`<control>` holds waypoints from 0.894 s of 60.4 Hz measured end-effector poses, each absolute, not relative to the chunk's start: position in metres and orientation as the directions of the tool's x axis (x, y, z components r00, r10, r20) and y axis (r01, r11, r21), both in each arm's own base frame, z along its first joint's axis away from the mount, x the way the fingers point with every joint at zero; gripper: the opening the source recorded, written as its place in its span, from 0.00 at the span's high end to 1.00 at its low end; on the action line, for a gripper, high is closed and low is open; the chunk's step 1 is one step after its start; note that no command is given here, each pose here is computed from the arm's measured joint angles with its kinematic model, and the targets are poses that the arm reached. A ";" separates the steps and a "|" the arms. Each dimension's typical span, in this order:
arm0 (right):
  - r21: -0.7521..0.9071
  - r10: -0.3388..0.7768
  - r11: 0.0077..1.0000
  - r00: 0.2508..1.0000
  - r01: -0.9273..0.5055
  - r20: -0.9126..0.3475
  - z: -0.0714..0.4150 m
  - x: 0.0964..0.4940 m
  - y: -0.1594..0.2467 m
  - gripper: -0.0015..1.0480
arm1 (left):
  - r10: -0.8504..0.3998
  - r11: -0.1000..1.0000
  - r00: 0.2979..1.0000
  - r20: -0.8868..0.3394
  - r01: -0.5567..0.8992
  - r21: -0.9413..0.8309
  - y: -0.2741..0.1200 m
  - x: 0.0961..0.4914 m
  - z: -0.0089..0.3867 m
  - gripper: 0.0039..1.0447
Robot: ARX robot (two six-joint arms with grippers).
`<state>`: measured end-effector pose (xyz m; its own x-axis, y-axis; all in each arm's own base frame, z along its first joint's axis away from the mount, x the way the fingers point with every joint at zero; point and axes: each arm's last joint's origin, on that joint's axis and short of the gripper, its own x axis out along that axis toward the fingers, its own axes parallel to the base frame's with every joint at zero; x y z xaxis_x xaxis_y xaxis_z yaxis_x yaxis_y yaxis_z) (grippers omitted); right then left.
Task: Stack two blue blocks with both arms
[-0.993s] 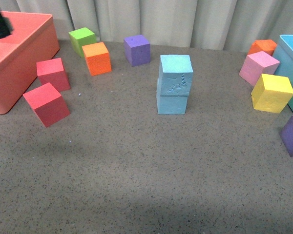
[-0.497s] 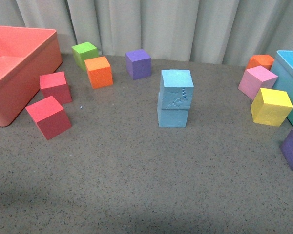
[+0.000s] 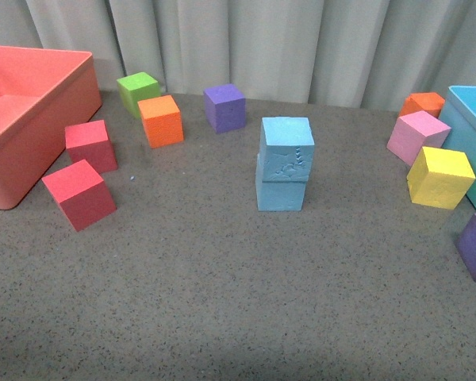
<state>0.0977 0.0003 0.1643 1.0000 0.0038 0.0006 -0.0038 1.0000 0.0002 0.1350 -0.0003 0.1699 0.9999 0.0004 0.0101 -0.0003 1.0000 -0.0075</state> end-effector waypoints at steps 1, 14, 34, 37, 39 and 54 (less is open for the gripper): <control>0.000 0.004 1.000 1.000 -0.004 0.001 0.164 0.098 0.000 0.09 | 0.000 1.000 1.000 0.011 0.000 -0.007 0.000 0.134 0.170 0.97; 0.000 0.004 1.000 1.000 -0.004 0.001 0.164 0.098 0.000 0.09 | 0.000 1.000 1.000 0.020 0.000 -0.007 0.000 0.126 0.173 0.97; 0.000 0.004 1.000 1.000 -0.004 0.001 0.164 0.098 0.000 0.09 | 0.000 1.000 1.000 0.023 0.000 -0.007 0.000 0.116 0.173 0.97; 0.000 0.004 1.000 1.000 -0.004 0.001 0.164 0.098 0.000 0.09 | 0.000 1.000 1.000 0.023 0.000 -0.007 0.000 0.114 0.173 0.97; 0.000 0.004 1.000 1.000 -0.004 0.001 0.164 0.098 0.000 0.09 | 0.000 1.000 1.000 0.023 0.000 -0.007 0.000 0.113 0.173 0.97; 0.000 0.004 1.000 1.000 -0.004 0.001 0.164 0.098 0.000 0.09 | 0.000 1.000 1.000 0.022 0.000 -0.007 0.000 0.108 0.173 0.97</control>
<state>0.0977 0.0003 0.1643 1.0000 0.0038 0.0006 -0.0038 1.0000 -0.0002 0.1083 -0.0002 0.1728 0.9998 0.0000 0.0223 0.0002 1.0000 -0.0075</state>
